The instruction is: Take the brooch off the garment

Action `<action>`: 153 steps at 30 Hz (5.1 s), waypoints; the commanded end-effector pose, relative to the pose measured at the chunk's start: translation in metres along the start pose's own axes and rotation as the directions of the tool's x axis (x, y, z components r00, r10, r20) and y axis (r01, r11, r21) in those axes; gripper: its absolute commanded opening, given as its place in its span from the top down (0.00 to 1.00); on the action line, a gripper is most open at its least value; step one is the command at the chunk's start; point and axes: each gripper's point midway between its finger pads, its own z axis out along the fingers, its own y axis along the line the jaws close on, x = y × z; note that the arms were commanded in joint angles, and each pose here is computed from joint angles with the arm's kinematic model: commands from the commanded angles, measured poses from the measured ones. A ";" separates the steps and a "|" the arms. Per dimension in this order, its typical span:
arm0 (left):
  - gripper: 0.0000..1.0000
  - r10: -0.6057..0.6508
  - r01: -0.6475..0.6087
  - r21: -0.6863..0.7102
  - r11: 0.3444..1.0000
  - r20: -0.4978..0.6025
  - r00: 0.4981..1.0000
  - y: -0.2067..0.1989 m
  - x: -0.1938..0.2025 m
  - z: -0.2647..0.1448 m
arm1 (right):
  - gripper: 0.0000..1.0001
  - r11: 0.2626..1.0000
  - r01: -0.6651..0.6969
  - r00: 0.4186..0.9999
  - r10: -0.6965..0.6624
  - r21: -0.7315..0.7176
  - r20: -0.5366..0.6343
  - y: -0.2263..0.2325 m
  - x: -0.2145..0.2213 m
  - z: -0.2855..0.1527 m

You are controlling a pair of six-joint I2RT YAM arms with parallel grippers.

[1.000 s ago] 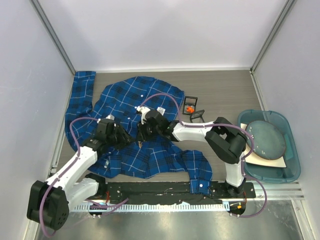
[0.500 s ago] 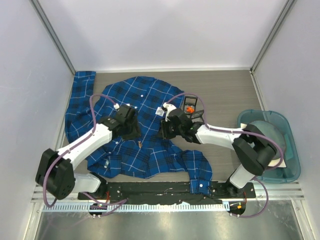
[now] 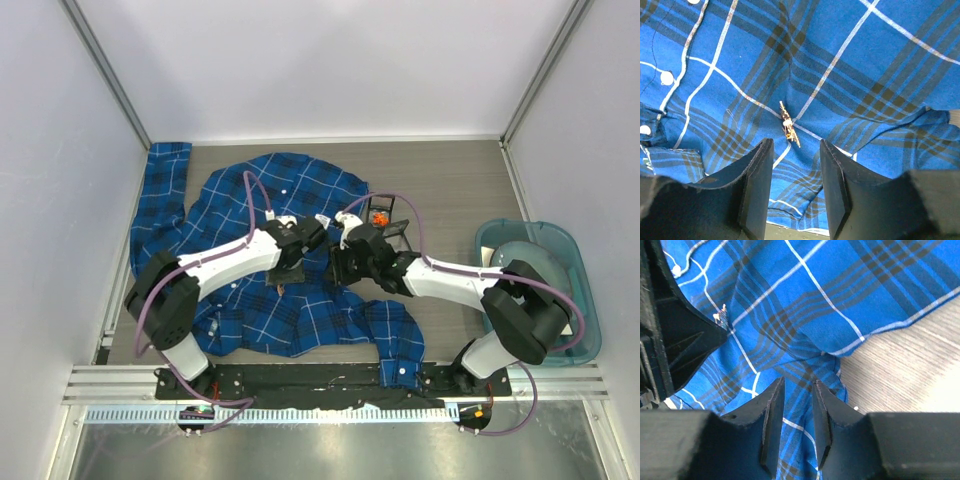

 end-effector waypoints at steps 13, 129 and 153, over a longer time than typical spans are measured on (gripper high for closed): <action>0.71 -0.073 0.076 -0.138 0.988 0.027 0.997 -0.003 0.004 0.016 | 0.66 0.997 -0.006 1.000 0.008 -0.080 0.021 0.009 0.010 -0.002; 1.00 -0.574 0.773 0.224 0.594 -0.555 0.602 -0.003 0.033 -0.057 | 0.67 0.873 0.401 0.907 -0.335 -0.279 0.256 0.129 0.005 0.009; 0.18 -0.464 0.357 0.673 0.647 -0.024 0.886 0.027 -0.041 -0.113 | 0.99 0.836 0.151 0.980 -0.056 -0.527 0.192 0.114 0.007 -0.033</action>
